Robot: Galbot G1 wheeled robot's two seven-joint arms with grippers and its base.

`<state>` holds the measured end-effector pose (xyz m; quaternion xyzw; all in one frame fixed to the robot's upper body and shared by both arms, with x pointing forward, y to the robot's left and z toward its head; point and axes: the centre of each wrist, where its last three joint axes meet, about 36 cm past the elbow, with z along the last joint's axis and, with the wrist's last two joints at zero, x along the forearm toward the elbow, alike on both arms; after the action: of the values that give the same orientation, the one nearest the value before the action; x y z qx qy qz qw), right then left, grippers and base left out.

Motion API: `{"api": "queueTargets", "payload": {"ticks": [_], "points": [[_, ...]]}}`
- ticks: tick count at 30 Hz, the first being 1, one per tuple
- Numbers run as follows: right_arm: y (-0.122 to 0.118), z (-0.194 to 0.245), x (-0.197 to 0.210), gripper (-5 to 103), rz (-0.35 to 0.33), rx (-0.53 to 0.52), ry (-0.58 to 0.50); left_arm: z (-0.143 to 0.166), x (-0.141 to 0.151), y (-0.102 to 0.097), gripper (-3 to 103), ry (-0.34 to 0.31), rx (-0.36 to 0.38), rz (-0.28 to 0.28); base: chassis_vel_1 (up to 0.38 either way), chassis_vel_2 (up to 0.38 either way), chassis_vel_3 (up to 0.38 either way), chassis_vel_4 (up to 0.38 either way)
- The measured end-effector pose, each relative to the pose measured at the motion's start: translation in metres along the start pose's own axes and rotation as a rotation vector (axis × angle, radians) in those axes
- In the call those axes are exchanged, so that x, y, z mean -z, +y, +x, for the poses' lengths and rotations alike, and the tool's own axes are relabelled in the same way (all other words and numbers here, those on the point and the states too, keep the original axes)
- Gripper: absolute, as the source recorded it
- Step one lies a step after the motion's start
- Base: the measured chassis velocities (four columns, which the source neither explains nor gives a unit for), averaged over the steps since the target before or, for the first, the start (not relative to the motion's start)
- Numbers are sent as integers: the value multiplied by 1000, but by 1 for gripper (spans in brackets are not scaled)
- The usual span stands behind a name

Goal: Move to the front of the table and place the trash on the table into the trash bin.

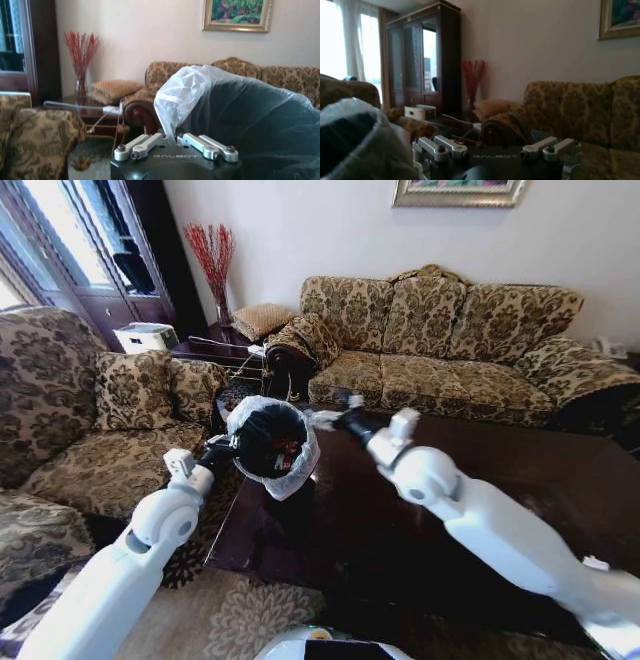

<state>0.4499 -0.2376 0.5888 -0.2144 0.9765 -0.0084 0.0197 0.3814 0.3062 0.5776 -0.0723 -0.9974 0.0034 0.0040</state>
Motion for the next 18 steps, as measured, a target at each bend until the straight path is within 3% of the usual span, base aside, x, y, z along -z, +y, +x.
{"api": "queueTargets", "payload": {"ticks": [5,6,8,13,18], "points": [[-49,32,-64,100,1,-236,135,4,19,-2,3,-42,-15,-8,0,0,0,0],[-49,32,-64,100,1,-236,135,4,19,-2,3,-42,-15,-8,0,0,0,0],[-67,51,-104,100,-12,-338,193,5,23,-4,3,-52,-22,-7,0,0,0,0],[-71,64,-149,100,-23,-384,273,7,18,-6,3,-41,-23,0,0,0,0,0],[-70,57,-199,100,-80,-418,357,8,17,-6,3,-36,-30,-2,0,0,0,0]]}}
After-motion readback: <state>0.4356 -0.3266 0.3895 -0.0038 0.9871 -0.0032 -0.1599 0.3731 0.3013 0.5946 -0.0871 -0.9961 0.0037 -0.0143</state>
